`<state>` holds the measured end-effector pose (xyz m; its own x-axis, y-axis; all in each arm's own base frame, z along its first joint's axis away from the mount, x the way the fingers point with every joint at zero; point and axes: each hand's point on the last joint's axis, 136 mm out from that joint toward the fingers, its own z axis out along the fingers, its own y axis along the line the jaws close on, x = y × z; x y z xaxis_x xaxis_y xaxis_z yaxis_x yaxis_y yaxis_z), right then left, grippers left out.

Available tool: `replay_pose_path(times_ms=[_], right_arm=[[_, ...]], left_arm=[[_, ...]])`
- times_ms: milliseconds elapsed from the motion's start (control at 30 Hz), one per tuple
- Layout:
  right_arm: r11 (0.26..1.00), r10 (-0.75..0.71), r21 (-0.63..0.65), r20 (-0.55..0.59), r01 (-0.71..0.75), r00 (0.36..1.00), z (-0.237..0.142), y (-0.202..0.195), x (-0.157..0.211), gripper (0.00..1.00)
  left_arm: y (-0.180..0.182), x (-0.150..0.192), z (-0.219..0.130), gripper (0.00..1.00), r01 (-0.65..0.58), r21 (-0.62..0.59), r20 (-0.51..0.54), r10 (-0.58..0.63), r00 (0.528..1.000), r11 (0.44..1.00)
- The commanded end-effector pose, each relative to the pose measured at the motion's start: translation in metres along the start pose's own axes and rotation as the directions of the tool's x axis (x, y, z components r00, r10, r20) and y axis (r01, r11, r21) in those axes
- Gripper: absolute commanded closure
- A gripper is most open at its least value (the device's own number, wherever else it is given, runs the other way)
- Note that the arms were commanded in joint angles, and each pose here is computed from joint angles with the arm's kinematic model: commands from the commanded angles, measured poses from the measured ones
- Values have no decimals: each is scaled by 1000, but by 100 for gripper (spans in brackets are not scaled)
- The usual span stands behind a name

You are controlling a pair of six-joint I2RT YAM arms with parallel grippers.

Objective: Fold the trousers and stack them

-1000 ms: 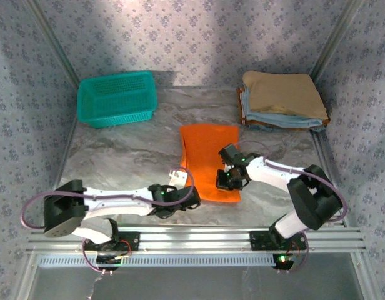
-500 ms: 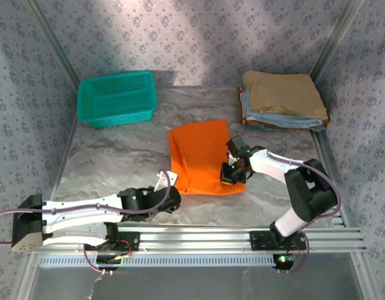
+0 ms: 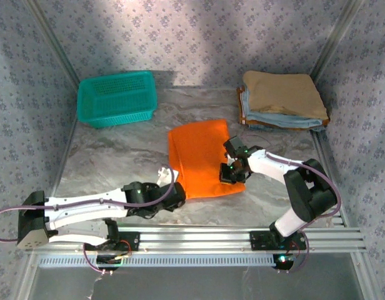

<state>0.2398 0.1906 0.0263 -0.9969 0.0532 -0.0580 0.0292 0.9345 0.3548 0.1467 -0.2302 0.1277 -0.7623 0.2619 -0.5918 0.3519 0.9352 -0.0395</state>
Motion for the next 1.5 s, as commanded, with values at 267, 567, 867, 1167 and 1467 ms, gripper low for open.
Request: replay_pose_path(times_ms=[267, 567, 867, 1167, 1467], right_arm=[[990, 23, 137, -40, -18, 999, 12, -32, 15, 100], [991, 25, 131, -48, -18, 999, 14, -35, 17, 100], [990, 29, 139, -44, -23, 999, 14, -37, 15, 100], [985, 75, 160, -27, -69, 997, 9, -55, 4, 100], [987, 61, 154, -36, -54, 998, 6, -51, 0, 100]], left_arm=[[-46, 1, 60, 57, -33, -109, -116, 20, 993, 994], [4, 20, 64, 68, 31, -313, -95, -64, 993, 949], [18, 31, 56, 100, 58, -281, -95, -88, 992, 958], [23, 60, 48, 100, 25, -115, -150, -42, 988, 993], [43, 92, 40, 66, 31, -128, -215, -58, 975, 991]])
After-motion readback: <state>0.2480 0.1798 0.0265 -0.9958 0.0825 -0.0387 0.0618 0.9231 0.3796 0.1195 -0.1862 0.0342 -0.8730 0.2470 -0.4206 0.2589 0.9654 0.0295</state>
